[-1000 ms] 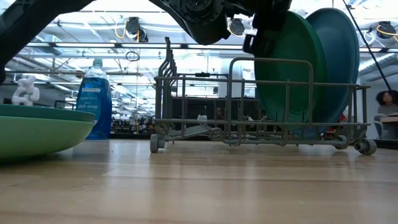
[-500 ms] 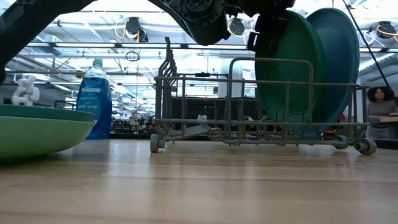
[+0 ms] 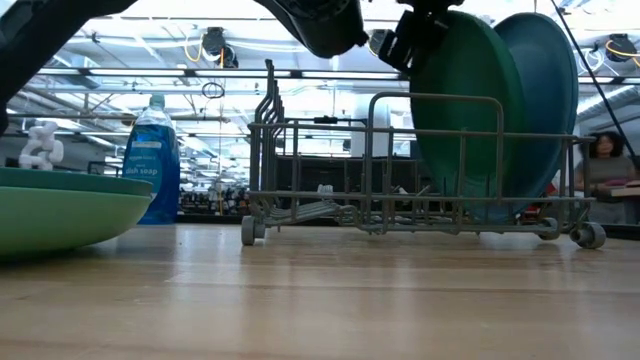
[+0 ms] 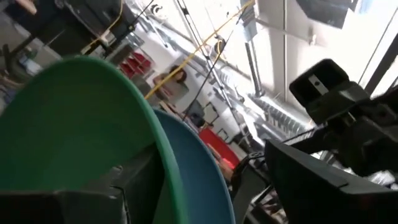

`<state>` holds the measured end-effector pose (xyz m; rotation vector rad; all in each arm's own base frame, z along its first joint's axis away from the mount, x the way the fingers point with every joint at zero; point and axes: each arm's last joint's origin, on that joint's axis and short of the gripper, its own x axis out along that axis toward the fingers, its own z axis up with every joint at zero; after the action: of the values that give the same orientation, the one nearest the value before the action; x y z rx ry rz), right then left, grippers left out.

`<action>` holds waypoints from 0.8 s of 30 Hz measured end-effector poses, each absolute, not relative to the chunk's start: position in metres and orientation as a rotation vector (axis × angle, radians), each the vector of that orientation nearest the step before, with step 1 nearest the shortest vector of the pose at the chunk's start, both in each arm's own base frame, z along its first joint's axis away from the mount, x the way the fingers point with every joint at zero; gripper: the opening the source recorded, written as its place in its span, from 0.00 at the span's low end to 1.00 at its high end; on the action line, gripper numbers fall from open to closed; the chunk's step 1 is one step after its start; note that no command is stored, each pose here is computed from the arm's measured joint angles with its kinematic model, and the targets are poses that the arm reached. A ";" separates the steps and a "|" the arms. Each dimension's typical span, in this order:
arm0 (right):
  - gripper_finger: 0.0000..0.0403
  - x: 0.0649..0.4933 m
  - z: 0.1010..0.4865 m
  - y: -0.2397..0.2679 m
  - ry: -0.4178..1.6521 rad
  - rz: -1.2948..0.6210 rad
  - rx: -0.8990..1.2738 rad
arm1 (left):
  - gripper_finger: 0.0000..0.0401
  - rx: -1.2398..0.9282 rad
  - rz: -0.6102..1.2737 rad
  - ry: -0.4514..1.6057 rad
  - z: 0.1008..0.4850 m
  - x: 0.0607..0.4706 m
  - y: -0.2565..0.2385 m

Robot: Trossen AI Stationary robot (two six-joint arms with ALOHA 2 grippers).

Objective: Sort dishes
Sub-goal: Put the dark green plate into the dish rack

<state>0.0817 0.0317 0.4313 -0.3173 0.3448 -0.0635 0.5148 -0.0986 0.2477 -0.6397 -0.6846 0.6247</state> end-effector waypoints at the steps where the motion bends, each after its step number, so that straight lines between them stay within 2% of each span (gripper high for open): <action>1: 0.29 0.082 0.431 0.032 0.345 -0.063 -0.317 | 0.68 -0.640 0.624 -0.682 0.247 0.515 -0.100; 5: 0.29 0.082 0.431 0.032 0.345 -0.063 -0.318 | 0.65 -0.689 0.617 -0.641 0.242 0.520 -0.097; 13: 0.29 0.082 0.431 0.032 0.345 -0.065 -0.310 | 0.47 -0.787 0.606 -0.511 0.221 0.535 -0.081; 19: 0.29 0.082 0.431 0.032 0.345 -0.065 -0.311 | 0.46 -0.730 0.565 -0.489 0.222 0.537 -0.075; 24: 0.29 0.082 0.431 0.032 0.348 -0.065 -0.312 | 0.53 -0.664 0.567 -0.486 0.224 0.536 -0.075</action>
<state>0.0817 0.0316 0.4310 -0.3125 0.3477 -0.0650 0.5360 -0.0748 0.2238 -0.6639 -0.4858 0.5671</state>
